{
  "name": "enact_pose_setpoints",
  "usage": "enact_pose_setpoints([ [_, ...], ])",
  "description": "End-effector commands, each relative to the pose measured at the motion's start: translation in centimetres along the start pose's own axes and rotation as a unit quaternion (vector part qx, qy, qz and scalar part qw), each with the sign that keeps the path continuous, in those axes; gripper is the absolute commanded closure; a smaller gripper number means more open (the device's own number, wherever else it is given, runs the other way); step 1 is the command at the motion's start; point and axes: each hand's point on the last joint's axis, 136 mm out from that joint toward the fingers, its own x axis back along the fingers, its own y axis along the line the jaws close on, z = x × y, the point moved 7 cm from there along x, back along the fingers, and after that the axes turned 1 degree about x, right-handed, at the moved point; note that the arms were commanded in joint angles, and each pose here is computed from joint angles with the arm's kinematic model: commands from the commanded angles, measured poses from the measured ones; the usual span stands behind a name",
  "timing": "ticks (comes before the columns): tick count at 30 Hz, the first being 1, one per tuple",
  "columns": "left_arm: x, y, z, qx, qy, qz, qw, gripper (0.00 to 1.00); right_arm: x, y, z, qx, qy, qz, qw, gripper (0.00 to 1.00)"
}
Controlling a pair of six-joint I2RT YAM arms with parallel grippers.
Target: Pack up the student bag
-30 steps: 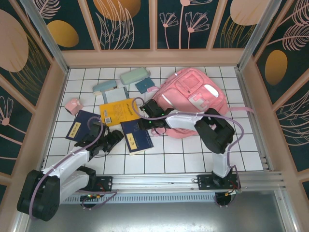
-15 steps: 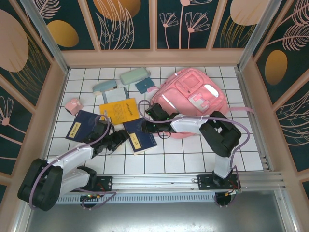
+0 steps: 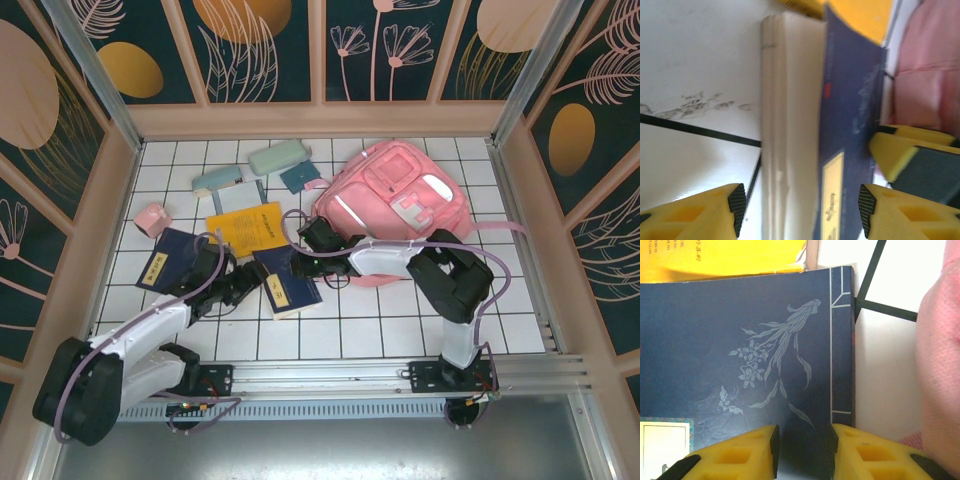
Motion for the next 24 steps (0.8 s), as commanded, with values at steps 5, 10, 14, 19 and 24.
enact_pose_setpoints([
  [5,-1.8,2.6,0.8,-0.004,0.031,-0.093,0.995,0.49,-0.8,-0.9,1.6,-0.010,0.032,0.035,0.999,0.65],
  [10,-2.3,4.2,1.3,0.000,0.036,-0.124,0.992,0.67,0.4,-1.6,0.8,-0.026,0.022,0.030,0.999,0.61],
  [14,-2.4,4.4,1.3,0.001,0.036,-0.123,0.992,0.73,0.1,-2.9,1.2,-0.044,0.032,0.044,0.998,0.60],
  [19,-2.6,4.8,1.5,0.002,0.042,-0.131,0.991,0.75,0.6,-3.3,1.2,-0.053,0.025,0.060,0.996,0.60],
  [24,-2.0,3.6,0.8,-0.004,0.022,-0.120,0.993,0.72,2.5,-1.6,-0.5,-0.028,-0.002,0.028,0.999,0.58],
])
